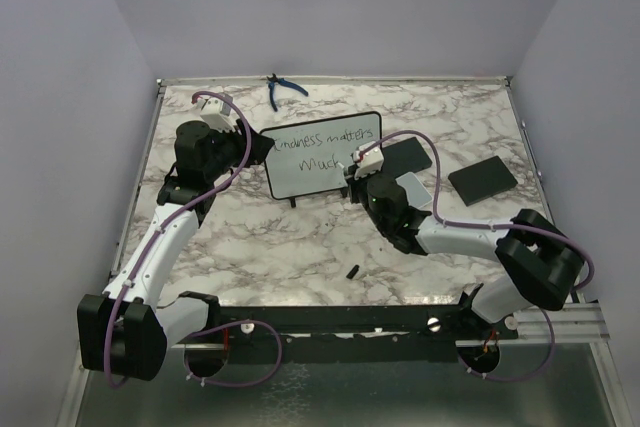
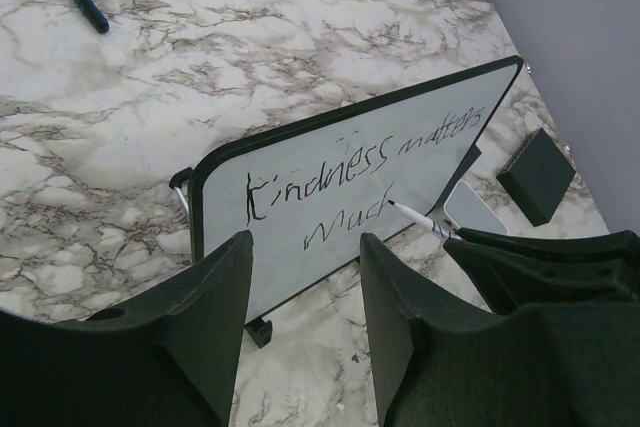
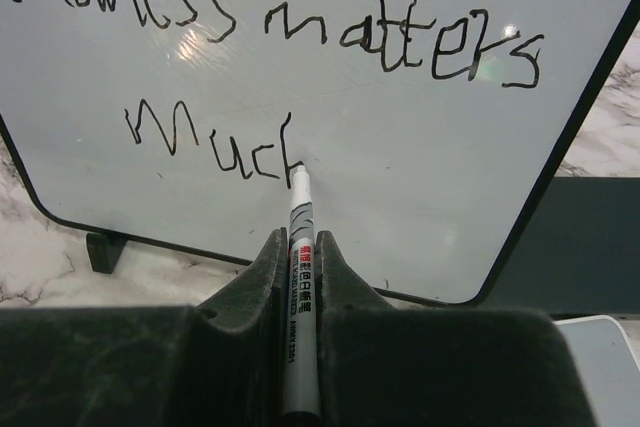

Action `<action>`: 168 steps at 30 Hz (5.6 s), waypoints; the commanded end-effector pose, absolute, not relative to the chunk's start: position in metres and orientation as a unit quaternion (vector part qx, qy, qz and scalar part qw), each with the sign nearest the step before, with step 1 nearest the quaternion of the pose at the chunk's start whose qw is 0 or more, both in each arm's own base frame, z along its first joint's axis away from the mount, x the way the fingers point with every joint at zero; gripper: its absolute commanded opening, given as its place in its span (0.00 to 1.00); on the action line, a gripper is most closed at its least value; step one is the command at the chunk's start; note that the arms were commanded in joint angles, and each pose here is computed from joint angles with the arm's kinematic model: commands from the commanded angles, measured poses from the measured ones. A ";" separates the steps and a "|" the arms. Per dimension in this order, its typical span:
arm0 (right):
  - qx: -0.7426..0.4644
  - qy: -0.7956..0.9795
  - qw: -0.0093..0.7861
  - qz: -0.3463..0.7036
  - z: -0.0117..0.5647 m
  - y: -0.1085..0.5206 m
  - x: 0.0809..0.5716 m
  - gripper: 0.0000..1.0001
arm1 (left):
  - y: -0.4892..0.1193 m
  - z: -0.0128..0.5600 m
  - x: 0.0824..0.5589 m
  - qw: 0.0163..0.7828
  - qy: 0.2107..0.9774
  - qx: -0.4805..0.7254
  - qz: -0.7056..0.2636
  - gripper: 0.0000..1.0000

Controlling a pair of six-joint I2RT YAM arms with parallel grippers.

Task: Write a sentence on the whiteboard
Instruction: Write a sentence on the whiteboard, then pick up the pen cap from the center of the board.

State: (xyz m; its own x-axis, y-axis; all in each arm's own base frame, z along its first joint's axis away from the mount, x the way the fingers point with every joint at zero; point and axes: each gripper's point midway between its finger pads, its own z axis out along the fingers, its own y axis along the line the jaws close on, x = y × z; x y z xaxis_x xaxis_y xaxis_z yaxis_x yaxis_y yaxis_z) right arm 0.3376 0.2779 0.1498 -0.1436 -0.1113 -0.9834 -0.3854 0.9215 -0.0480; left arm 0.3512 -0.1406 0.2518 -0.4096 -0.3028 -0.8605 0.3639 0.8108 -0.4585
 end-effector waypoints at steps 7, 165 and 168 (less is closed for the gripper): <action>-0.137 0.742 0.650 0.091 0.163 0.266 0.343 0.01 | -0.145 0.260 0.347 0.553 0.771 0.034 -0.315 0.49; -0.006 0.874 0.473 0.110 0.159 0.144 0.212 0.01 | -0.336 0.098 0.130 0.368 0.835 0.304 -0.273 0.68; -0.005 0.869 0.479 0.124 0.159 0.145 0.210 0.01 | -0.340 0.082 0.130 0.355 0.840 0.317 -0.260 0.64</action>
State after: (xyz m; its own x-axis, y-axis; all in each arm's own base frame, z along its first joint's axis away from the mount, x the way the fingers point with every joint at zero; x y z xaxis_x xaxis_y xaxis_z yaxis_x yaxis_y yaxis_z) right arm 0.2119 0.1466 0.1612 -0.5528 0.0728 -0.8302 -0.1381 0.9744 0.1774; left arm 0.1195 -0.3247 0.0825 -0.5585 0.3741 -0.7404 0.7286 0.6478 -0.2223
